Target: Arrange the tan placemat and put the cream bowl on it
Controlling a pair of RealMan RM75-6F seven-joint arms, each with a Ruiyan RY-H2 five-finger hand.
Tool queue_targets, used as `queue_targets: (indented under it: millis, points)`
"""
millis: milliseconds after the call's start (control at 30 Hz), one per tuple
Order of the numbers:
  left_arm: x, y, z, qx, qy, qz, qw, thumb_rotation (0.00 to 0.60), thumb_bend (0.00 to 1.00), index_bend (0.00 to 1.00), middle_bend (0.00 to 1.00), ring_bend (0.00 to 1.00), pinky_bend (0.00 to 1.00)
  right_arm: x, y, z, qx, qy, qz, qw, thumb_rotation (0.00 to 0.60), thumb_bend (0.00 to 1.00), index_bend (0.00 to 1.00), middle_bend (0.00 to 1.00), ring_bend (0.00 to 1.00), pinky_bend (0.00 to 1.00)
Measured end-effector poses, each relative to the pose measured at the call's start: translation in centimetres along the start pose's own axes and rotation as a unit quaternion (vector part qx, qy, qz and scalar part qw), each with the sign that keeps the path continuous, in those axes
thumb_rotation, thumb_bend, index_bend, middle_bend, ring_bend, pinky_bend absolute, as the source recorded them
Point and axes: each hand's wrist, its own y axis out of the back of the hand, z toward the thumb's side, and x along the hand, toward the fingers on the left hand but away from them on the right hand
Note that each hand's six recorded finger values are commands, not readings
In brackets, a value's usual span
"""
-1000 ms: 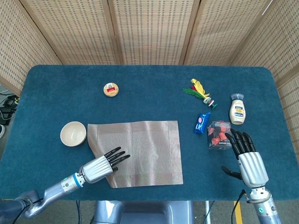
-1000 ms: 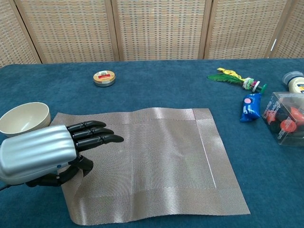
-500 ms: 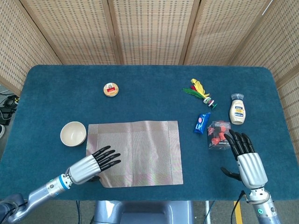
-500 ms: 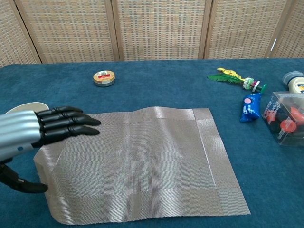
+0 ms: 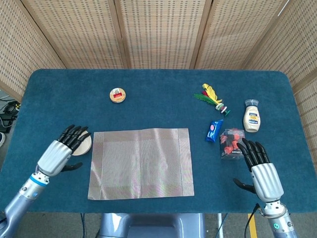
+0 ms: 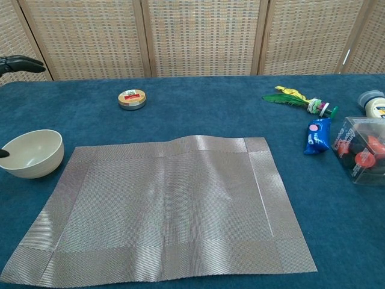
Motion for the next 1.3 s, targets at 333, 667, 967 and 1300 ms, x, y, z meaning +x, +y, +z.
queue_targets:
  millis: [333, 667, 967, 1300]
  points:
    - [-1.7, -2.9, -7.3, -0.005, 0.129, -0.069, 0.9892, 0.6, 0.0, 0.33, 0.0, 0.0, 0.0, 0.3, 0.0, 0.4, -0.003, 0.006, 0.002, 1.0, 0.6, 0.0, 0.0, 0.0, 0.0, 0.0]
    - [-0.7, -6.5, -8.6, 0.016, 0.145, -0.123, 0.9816, 0.6, 0.23, 0.38, 0.0, 0.0, 0.0, 0.4, 0.0, 0.3, -0.003, 0.005, 0.003, 1.0, 0.6, 0.0, 0.0, 0.0, 0.0, 0.0]
    - [1.2, -7.9, -8.3, 0.026, 0.143, -0.135, 0.9802, 0.6, 0.46, 0.54, 0.0, 0.0, 0.0, 0.3, 0.0, 0.1, -0.003, 0.003, 0.004, 1.0, 0.6, 0.0, 0.0, 0.0, 0.0, 0.0]
    - [1.7, -7.5, -7.6, 0.023, 0.134, -0.128, 0.9824, 0.6, 0.52, 0.63, 0.0, 0.0, 0.0, 0.3, 0.2, 0.1, -0.006, 0.003, 0.002, 1.0, 0.6, 0.0, 0.0, 0.0, 0.0, 0.0]
